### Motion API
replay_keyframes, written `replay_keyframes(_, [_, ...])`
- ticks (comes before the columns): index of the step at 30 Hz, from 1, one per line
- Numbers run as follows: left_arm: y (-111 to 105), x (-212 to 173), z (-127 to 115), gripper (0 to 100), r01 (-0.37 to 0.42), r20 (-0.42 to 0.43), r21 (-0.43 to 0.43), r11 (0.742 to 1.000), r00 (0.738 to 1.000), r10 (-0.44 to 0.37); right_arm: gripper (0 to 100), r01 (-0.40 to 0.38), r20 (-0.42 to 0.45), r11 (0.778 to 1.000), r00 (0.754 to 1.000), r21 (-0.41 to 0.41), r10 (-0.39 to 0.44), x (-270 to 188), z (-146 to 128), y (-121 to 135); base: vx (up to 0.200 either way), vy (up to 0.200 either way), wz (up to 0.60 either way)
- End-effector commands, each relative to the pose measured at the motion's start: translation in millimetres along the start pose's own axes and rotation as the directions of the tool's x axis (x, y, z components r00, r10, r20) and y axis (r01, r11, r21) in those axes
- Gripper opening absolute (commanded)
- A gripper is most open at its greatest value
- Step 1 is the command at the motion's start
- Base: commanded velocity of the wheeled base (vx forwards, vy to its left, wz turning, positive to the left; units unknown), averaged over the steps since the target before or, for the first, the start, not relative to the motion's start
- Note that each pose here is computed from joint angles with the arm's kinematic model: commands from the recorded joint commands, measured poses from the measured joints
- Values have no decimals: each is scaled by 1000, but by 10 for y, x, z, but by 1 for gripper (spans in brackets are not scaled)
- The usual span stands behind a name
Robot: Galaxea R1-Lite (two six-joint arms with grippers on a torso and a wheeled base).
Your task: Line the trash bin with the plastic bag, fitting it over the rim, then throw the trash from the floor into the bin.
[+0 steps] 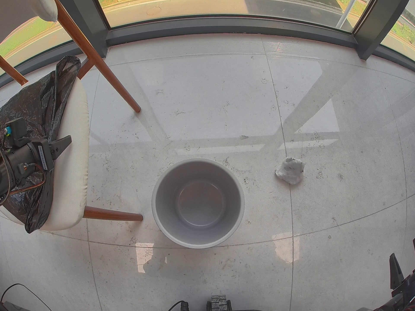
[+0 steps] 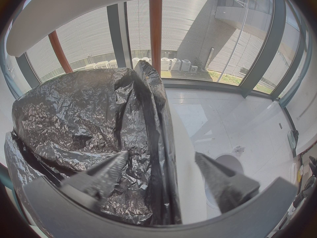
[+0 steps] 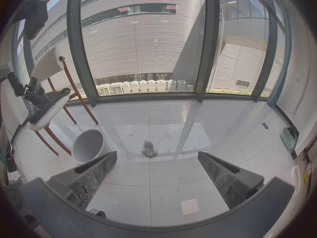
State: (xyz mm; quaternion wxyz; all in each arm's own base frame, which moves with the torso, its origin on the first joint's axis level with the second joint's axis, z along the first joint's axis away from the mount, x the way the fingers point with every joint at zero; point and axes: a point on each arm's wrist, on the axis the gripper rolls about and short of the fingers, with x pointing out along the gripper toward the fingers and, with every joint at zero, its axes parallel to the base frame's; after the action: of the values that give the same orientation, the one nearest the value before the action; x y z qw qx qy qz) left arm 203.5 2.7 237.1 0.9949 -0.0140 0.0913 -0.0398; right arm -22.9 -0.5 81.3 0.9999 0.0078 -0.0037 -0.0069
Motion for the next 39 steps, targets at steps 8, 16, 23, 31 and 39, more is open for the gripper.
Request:
replay_keyframes(8, [-8, -38, -5, 0, 3, 5, 0, 1000, 1000, -3, 100, 0, -4, 1000, 1000, 0, 0, 3, -52, -1, 0, 0, 0])
replay_keyframes(16, [-11, -72, 34, 0, 11, 20, -21, 1000, 1000, -11, 100, 0, -4, 1000, 1000, 0, 0, 3, -52, -1, 0, 0, 0])
replay_keyframes(23, [-68, -180, 40, 0, 79, 36, -123, 989, 997, -75, 100, 0, -4, 1000, 1000, -2, 0, 3, -52, -1, 0, 0, 0])
replay_keyframes(31, [-187, -272, 79, 0, 217, 63, -337, 916, 976, -208, 100, 0, -4, 1000, 1000, 0, 0, 3, -52, -1, 0, 0, 0])
replay_keyframes(39, [-286, -423, 215, 0, 370, 126, -541, 755, 923, -363, 100, 0, -4, 1000, 1000, 0, 0, 3, -52, -1, 0, 0, 0])
